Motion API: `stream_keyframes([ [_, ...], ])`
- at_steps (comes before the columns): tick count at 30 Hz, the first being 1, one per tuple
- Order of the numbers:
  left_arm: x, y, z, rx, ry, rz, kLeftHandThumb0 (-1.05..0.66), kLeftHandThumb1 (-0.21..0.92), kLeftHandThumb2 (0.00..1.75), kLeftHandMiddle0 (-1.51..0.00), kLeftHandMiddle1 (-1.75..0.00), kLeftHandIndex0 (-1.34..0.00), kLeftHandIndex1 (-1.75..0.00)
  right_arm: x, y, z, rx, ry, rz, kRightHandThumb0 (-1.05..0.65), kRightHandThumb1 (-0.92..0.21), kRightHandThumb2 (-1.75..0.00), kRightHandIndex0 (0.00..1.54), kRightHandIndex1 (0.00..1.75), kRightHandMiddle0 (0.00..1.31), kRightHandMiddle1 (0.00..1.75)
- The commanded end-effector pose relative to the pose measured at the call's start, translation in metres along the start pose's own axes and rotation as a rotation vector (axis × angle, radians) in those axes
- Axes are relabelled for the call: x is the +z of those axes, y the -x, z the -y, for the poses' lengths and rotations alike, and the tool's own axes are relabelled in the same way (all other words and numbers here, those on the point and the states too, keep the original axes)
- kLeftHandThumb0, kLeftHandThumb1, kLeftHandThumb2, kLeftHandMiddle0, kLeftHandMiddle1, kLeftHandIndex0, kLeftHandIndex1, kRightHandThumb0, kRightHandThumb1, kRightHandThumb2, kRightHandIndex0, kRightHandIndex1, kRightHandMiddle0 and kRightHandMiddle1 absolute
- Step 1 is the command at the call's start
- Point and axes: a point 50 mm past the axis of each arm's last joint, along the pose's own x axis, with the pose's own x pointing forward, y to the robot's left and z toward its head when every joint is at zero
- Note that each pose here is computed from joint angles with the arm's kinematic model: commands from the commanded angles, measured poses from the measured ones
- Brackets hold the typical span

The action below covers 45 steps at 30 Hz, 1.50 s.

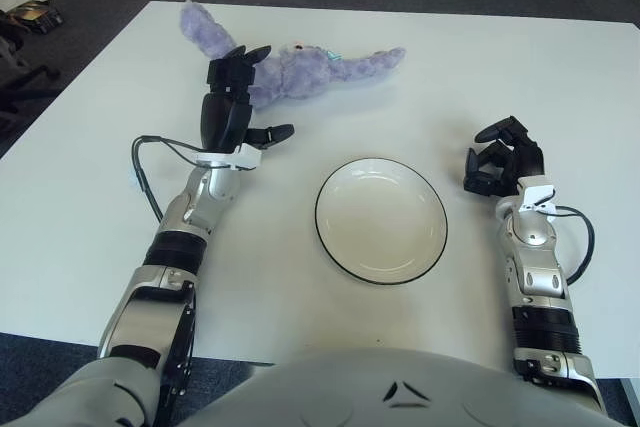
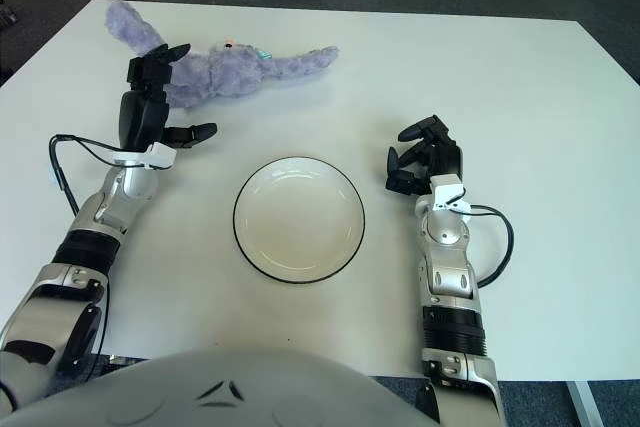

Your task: Put the doll into the plate.

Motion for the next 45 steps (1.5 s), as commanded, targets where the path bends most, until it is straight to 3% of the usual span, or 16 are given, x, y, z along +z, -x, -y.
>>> stream_keyframes([
  [1,0.001,-0.01,-0.006,0.026,-0.083,0.04,-0.65,0.27,0.94,-0.08,-0.56,0.0,-0.74,-0.012,0.008,-0.003,-0.003,0.012,-0.061,-0.01,-0.28,-1.37,0.63,1.74,0.41,1.74],
  [17,-0.004,-0.026,-0.008,0.099,-0.357,0.021,-0.74,0.43,0.81,-0.03,-0.36,0.0,-0.32,-0.012,0.008,-0.004,0.005,0.012,-0.088,-0.01,-0.32,-1.31,0.62,1.67,0.41,1.75],
  [25,-0.005,-0.033,-0.007,0.088,-0.432,-0.002,-0.75,0.47,0.79,0.0,-0.26,0.0,-0.23,-0.012,0.008,-0.004,0.017,0.023,-0.084,-0.01,-0.33,-1.29,0.62,1.65,0.4,1.75],
  [33,0.001,-0.052,-0.017,-0.022,-0.555,0.003,-0.75,0.48,0.78,0.0,-0.23,0.0,-0.24,-0.013,0.008,-0.004,0.028,0.031,-0.081,-0.01,-0.31,-1.32,0.63,1.68,0.4,1.75],
  [45,0.017,-0.071,-0.038,-0.36,-0.716,0.035,-0.7,0.41,0.82,-0.01,-0.16,0.0,-0.26,-0.015,0.008,-0.004,0.044,0.042,-0.06,-0.01,-0.31,-1.31,0.62,1.67,0.41,1.75],
])
